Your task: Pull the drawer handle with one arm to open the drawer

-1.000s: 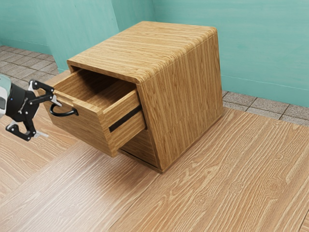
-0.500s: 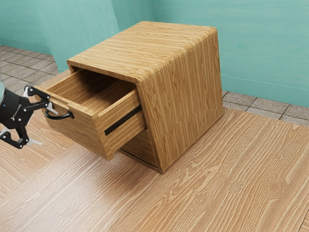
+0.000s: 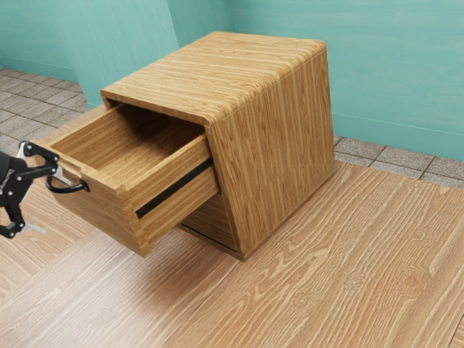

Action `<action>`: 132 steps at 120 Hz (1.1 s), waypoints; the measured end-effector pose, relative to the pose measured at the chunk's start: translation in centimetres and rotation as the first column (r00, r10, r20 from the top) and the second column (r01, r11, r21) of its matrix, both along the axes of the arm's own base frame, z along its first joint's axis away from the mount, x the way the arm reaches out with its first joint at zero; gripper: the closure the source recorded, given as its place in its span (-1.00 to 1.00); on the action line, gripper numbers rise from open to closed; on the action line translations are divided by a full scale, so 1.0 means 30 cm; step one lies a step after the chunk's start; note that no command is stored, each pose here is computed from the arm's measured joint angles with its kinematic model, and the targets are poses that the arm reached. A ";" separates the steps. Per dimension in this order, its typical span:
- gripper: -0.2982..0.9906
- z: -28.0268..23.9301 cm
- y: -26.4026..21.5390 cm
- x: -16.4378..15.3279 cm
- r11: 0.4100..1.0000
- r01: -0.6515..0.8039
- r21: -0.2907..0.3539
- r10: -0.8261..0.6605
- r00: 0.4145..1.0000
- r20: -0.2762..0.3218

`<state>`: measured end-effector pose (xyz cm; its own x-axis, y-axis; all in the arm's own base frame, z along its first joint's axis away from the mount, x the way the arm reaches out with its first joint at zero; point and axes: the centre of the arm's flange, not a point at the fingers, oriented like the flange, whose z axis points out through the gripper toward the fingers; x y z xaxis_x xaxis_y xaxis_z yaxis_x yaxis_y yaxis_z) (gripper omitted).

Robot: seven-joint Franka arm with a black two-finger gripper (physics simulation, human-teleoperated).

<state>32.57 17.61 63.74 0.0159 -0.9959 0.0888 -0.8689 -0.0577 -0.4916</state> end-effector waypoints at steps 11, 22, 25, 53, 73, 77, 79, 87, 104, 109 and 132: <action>-0.52 0.011 0.009 -0.028 1.000 -0.003 -0.009 0.003 1.000 0.016; -0.53 0.003 0.010 -0.044 1.000 0.000 -0.018 0.001 1.000 0.017; -0.53 0.001 0.010 -0.049 1.000 0.000 -0.020 0.000 1.000 0.018; -0.54 0.001 0.030 -0.119 0.999 -0.011 -0.038 0.013 0.999 0.033; -0.53 0.014 0.041 -0.136 0.999 -0.018 -0.042 0.020 0.999 0.031; -0.53 0.018 0.045 -0.139 0.999 -0.019 -0.044 0.021 0.999 0.031; -0.53 0.018 0.046 -0.140 0.999 -0.020 -0.044 0.021 0.999 0.030; -0.54 0.026 0.056 -0.146 0.999 -0.023 -0.048 0.025 0.999 0.032; -0.54 0.225 0.133 -0.226 0.996 -0.062 -0.057 0.068 0.990 0.120; -0.54 0.357 0.159 -0.254 0.994 -0.083 -0.071 0.094 0.982 0.167; -0.54 0.463 -0.123 0.411 0.929 -0.365 0.055 0.369 0.907 -0.205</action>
